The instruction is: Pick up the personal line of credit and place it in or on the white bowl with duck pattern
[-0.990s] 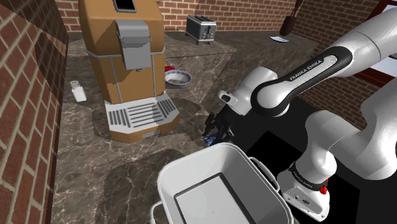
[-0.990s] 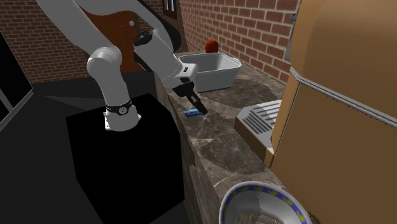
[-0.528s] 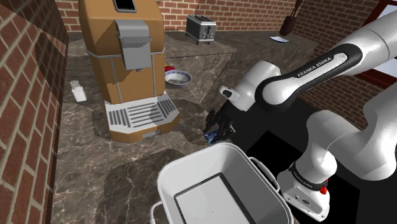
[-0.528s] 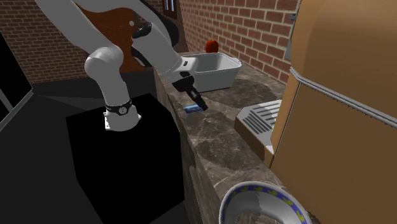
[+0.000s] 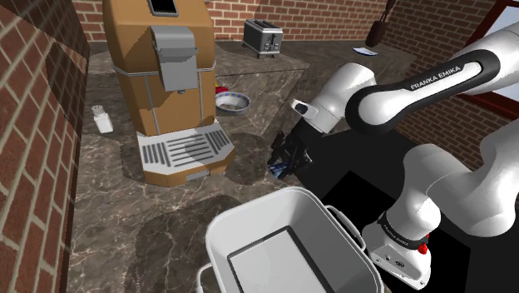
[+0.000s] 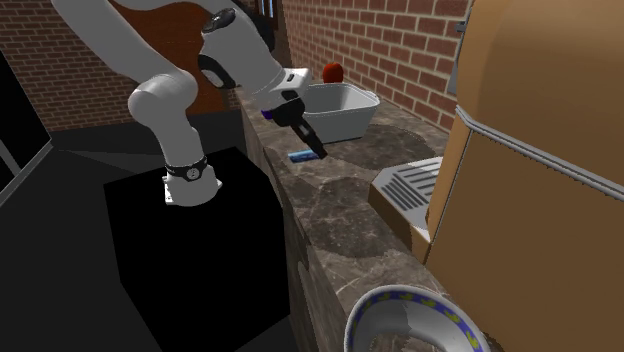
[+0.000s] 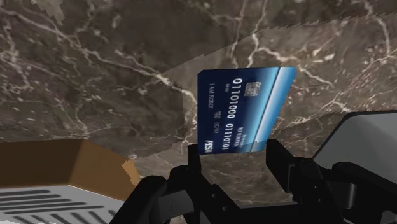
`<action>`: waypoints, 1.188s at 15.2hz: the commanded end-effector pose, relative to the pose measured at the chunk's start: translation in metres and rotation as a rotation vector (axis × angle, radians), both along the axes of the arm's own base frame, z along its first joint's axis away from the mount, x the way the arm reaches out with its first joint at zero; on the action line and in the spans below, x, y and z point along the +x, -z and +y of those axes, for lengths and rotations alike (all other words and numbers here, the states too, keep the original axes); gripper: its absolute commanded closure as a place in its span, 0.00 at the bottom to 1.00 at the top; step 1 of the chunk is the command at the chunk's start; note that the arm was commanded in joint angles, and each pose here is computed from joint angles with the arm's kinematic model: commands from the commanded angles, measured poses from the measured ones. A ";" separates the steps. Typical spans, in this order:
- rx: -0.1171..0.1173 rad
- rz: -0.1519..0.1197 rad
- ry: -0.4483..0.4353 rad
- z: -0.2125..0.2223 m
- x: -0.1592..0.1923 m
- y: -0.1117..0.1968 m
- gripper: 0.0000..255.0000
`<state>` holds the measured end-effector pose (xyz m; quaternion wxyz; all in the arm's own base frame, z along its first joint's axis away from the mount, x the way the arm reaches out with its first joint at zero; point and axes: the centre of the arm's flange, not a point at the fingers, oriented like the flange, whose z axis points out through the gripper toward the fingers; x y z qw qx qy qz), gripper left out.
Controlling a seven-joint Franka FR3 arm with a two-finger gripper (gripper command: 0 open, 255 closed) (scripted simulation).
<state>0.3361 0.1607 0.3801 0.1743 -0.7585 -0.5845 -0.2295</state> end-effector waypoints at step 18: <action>-0.001 0.000 0.000 -0.033 0.100 -0.062 1.00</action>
